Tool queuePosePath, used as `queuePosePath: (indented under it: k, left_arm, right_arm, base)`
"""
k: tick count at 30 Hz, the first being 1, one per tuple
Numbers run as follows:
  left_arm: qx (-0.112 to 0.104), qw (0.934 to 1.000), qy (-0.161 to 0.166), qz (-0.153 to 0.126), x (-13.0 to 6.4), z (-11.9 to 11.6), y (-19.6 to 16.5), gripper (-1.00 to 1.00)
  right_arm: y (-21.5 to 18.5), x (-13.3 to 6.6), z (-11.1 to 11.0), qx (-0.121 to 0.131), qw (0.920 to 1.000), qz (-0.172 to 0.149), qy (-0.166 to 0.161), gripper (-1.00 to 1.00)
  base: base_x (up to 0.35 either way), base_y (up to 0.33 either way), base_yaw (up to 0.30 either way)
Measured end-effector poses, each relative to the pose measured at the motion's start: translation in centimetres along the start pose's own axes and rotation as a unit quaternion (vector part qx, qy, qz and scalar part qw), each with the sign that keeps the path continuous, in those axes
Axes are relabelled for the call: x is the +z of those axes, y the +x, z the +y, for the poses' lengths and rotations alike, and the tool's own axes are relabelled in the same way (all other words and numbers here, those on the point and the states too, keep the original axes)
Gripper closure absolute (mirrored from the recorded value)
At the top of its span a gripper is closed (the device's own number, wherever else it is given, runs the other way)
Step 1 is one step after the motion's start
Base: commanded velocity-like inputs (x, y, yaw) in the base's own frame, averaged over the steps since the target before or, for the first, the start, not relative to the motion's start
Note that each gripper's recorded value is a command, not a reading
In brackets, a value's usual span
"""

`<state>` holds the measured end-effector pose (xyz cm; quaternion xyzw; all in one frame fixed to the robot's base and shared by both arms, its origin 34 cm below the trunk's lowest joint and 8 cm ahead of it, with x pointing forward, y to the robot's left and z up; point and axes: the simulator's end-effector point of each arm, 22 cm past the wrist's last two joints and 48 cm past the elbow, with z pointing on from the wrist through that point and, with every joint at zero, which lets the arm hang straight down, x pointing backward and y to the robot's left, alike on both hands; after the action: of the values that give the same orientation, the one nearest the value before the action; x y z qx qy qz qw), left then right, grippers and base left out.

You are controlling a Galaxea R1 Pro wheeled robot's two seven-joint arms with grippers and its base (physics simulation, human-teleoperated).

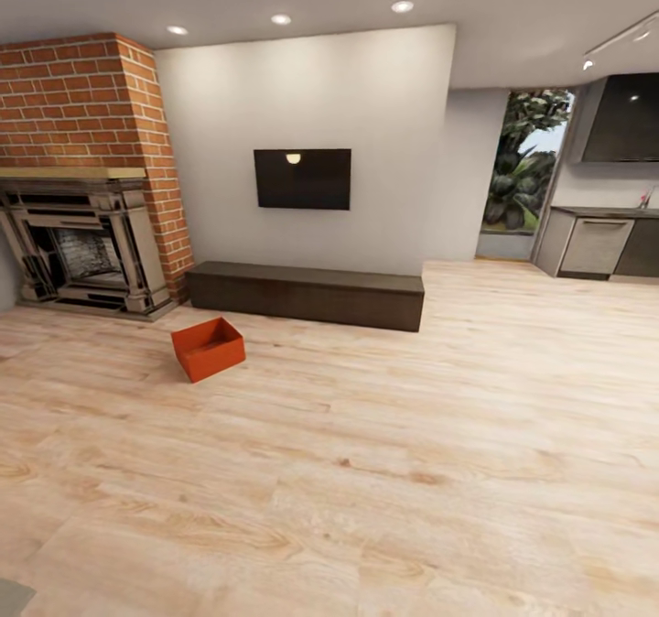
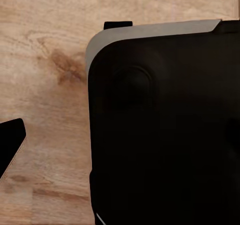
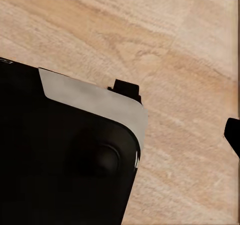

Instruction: Move the two storage containers from the living room to the garage. In the garage, place one container on the floor and stack the other container on top of it (either order is fine).

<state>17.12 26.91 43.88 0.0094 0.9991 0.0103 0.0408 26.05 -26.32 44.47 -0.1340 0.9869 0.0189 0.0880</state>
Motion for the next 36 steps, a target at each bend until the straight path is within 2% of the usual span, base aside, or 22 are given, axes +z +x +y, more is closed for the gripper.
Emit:
queuePosePath:
  k: [9,22,36]
  left_arm:
    - [0.000,1.0000,0.000,0.000,0.00,0.00,-0.02,-1.00]
    - [-0.001,1.0000,0.000,0.001,0.00,0.00,0.04,-1.00]
    - [-0.001,1.0000,0.000,0.000,0.00,0.03,0.04,-1.00]
  right_arm:
    - [-0.01,0.00,0.01,-0.001,1.0000,0.000,0.000,-1.00]
    - [-0.03,0.00,0.00,-0.001,1.0000,0.000,0.000,-1.00]
    - [0.01,0.00,0.01,-0.001,1.0000,0.000,0.000,-1.00]
  base:
    - [0.322,0.000,0.011]
    - [0.322,0.000,0.217]
    - [0.322,0.000,0.015]
